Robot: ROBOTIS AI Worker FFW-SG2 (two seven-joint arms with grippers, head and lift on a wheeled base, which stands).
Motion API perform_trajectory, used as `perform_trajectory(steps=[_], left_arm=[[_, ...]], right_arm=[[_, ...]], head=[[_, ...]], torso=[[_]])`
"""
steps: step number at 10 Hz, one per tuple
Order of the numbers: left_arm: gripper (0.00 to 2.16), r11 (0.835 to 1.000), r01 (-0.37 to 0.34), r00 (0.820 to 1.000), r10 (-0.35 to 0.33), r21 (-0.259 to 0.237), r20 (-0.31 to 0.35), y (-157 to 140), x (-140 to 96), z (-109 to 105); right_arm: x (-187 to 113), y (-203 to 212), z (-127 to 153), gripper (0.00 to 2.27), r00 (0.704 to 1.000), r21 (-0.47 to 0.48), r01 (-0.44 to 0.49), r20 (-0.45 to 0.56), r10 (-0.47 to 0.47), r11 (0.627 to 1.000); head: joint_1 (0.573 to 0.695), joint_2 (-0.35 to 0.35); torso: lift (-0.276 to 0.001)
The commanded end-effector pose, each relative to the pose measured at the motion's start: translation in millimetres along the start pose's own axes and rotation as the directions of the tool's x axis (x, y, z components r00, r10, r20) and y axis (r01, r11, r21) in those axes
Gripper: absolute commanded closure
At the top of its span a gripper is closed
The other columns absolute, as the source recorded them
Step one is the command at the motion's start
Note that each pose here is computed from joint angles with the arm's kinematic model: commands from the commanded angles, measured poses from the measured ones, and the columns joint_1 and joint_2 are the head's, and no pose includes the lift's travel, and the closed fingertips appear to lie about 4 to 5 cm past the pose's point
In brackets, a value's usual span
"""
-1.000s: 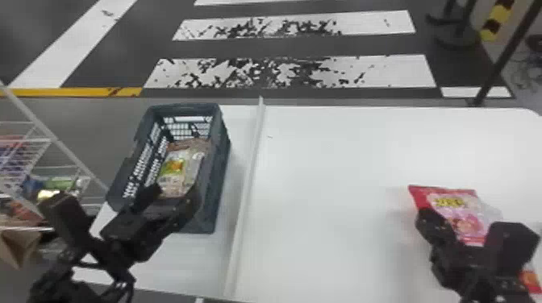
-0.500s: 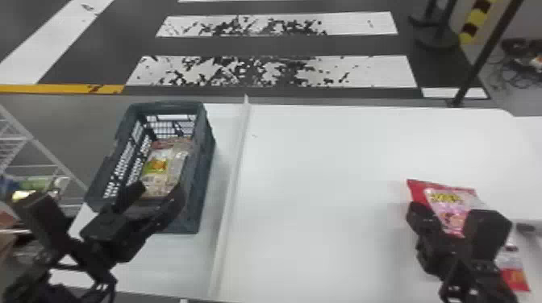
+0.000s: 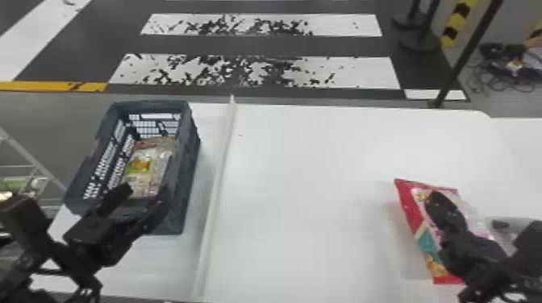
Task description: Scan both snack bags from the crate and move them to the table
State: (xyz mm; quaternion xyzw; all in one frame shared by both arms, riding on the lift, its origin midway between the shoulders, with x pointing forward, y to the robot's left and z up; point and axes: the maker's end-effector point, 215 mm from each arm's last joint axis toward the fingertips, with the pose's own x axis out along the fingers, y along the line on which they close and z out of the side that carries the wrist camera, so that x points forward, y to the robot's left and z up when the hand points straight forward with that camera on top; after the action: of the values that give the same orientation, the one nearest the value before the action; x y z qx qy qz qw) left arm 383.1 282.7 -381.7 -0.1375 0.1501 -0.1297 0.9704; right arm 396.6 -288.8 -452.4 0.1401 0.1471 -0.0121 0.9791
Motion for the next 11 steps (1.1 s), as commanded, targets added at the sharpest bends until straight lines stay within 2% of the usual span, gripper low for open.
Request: perform_trajectory(steps=[1, 3, 5, 9, 11], left_arm=[[0.07, 1.000, 0.007, 1.000, -0.007, 0.002, 0.002, -4, 3, 0], [0.07, 1.000, 0.017, 1.000, -0.017, 0.003, 0.006, -8, 8, 1], [0.07, 1.000, 0.014, 1.000, -0.014, 0.002, 0.003, -5, 11, 0], [0.07, 1.000, 0.011, 1.000, -0.011, 0.004, 0.016, 3, 14, -1], [0.07, 1.000, 0.010, 1.000, -0.010, 0.000, 0.021, 6, 16, -3]], right_arm=[[-4, -31, 9, 2.25, 0.999, 0.014, 0.047, 0.011, -0.047, 0.999], [-2, -61, -16, 2.25, 0.996, 0.013, 0.084, -0.019, -0.084, 0.996], [-6, -73, -37, 2.25, 0.994, 0.016, 0.099, -0.038, -0.098, 0.995], [-9, -59, -70, 2.25, 0.990, 0.012, 0.120, -0.075, -0.118, 0.993], [-8, -45, -74, 2.25, 0.989, -0.011, 0.144, -0.042, -0.144, 0.989]], head=[[0.695, -0.006], [0.695, -0.062], [0.695, -0.103], [0.695, -0.092], [0.695, -0.078]], torso=[[-0.087], [-0.087], [-0.087], [-0.087], [-0.087]])
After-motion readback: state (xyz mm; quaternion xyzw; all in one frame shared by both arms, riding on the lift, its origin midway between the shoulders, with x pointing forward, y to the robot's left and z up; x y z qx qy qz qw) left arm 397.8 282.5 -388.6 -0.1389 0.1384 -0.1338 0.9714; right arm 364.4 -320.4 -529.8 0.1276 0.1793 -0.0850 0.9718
